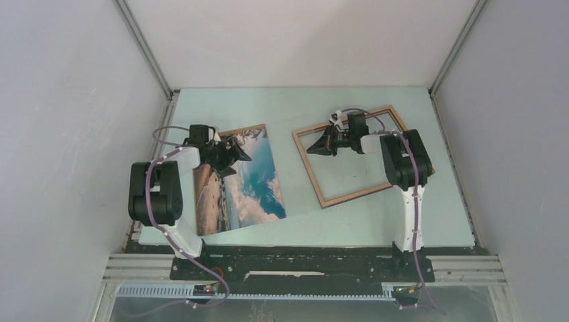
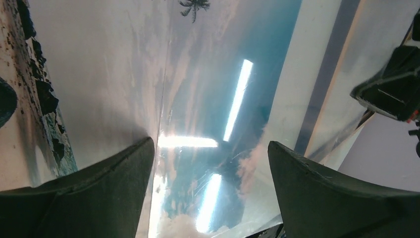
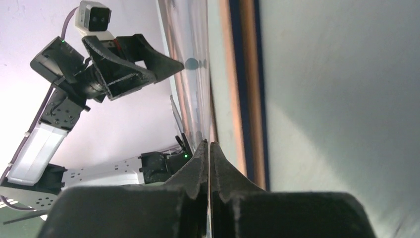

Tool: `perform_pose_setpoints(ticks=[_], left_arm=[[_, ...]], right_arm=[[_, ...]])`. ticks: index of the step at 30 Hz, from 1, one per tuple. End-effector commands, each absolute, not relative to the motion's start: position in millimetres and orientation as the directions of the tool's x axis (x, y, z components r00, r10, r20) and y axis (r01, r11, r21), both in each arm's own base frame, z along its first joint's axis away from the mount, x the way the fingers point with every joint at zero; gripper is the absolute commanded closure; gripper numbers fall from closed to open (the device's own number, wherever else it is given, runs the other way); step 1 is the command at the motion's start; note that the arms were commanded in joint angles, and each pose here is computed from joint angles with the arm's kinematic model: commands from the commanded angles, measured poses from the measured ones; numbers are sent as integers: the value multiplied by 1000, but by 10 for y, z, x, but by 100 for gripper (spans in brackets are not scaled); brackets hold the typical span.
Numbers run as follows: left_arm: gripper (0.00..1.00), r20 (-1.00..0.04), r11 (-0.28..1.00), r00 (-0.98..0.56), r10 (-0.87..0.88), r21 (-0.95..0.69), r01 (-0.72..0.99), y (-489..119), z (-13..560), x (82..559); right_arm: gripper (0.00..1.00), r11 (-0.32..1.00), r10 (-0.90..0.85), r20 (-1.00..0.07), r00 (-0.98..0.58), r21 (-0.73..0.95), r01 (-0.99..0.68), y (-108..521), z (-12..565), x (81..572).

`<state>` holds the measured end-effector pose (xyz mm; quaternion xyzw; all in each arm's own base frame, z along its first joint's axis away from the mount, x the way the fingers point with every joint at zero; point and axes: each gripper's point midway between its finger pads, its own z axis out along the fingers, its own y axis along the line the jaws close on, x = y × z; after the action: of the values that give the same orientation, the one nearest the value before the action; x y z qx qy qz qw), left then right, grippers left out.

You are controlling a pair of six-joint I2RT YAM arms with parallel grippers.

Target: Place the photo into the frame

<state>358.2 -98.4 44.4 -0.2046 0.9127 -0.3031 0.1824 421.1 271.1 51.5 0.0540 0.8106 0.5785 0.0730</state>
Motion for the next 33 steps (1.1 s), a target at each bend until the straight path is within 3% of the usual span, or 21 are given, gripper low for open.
perform_pose_setpoints(ticks=[1,7,12,16,23,28,33], left_arm=[[5,-339,747,-822,-457,-648,-149,-1010,857,3676],[2,-485,738,-735,-474,-674,-31,-1093,1433,3692],[2,-536,670,-648,-542,-740,51,-1363,1939,3611],[2,-584,624,-556,-591,-768,143,-1702,2364,3686],[2,-621,613,-506,-598,-761,210,-2108,2505,4210],[3,-703,674,-424,-571,-696,248,-2213,2533,4760],[7,-717,666,-413,-561,-688,288,-2447,2467,5216]], right_arm=[[100,336,230,-185,-955,936,-100,2487,1260,4113],[100,392,422,-185,-888,920,-5,1804,1479,3869],[100,353,630,-143,-763,928,117,1108,1409,3823],[100,364,683,-189,-706,926,103,958,1368,3923],[100,413,787,-293,-543,904,110,671,1326,4190],[100,368,873,-278,-401,915,165,370,1296,4235],[100,364,904,-290,-313,908,207,172,1183,4132]])
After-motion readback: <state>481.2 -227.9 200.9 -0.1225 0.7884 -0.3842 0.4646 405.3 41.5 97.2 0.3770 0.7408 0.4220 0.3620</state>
